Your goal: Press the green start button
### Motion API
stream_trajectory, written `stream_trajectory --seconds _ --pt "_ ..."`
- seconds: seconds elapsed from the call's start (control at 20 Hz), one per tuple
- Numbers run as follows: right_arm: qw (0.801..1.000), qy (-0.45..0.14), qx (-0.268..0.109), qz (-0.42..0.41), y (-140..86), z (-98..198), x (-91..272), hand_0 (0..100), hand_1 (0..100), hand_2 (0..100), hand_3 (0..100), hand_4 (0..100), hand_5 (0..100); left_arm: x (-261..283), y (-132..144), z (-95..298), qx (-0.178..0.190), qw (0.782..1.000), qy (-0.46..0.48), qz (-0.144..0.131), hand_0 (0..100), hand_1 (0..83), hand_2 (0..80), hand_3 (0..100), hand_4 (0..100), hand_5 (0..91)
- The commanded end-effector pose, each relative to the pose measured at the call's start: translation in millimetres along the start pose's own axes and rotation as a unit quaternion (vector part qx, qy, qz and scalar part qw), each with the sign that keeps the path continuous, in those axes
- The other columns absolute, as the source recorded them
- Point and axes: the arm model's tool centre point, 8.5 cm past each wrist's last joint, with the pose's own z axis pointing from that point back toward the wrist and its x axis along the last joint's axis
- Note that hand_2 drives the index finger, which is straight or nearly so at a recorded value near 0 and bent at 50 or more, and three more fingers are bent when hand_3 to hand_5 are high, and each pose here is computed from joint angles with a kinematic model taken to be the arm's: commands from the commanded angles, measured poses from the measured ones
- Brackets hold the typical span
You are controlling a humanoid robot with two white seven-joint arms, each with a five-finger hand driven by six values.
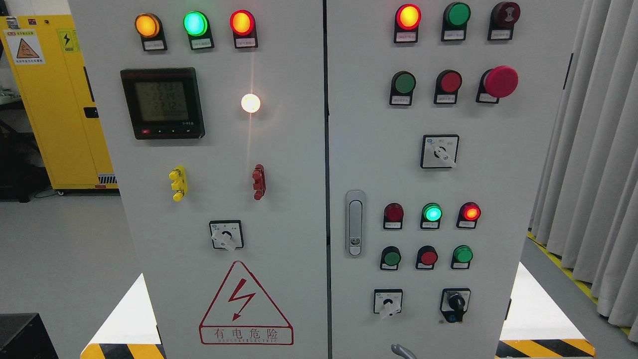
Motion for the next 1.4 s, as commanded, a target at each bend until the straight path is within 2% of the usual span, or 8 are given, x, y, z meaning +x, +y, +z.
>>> stream_trajectory --seconds 0.0,0.05,0.15,0.2,0.6,0.75,1.1,1.35 --pt "0.996 0.005 -0.009 0.090 -30.7 -1.8 -14.1 48 81 0 50 55 40 0.0 0.0 0.0 0.000 1.000 0.000 0.000 12 55.6 0.0 0 0 0.0" --pt "0.996 0.002 -0.008 0.094 -31.0 -3.9 -13.4 47 82 0 56 62 48 0.0 0.0 0.0 0.000 1.000 0.000 0.000 12 55.6 0.0 0 0 0.0" --pt "0.993 -0.006 -0.003 0.117 -31.6 -8.8 -11.5 47 82 0 59 66 54 0.0 0.0 0.0 0.000 1.000 0.000 0.000 12 55.6 0.0 0 0 0.0" --pt "0.992 -0.008 -0.001 0.125 -32.0 -10.3 -11.2 49 82 0 68 76 74 0.0 0.0 0.0 0.000 1.000 0.000 0.000 12 55.6 0.0 0 0 0.0" --pt "0.980 -0.024 -0.002 0.200 -46.5 -36.2 -11.9 51 82 0 84 90 95 -1.0 0.1 0.2 0.000 1.000 0.001 0.000 12 55.6 0.0 0 0 0.0" --pt "0.974 -0.034 -0.003 0.224 -51.9 -57.6 -15.2 50 83 0 89 93 100 -1.0 0.1 0.2 0.000 1.000 0.001 0.000 12 55.6 0.0 0 0 0.0" --pt "0.962 -0.037 0.003 0.271 -58.8 -101.4 -29.6 53 83 0 92 93 100 -1.0 0.1 0.2 0.000 1.000 0.001 0.000 12 55.6 0.0 0 0 0.0" --pt "0.954 -0.021 0.010 0.298 -58.1 -105.4 -36.5 55 83 0 92 92 100 0.0 0.0 0.0 0.000 1.000 0.000 0.000 12 55.6 0.0 0 0 0.0"
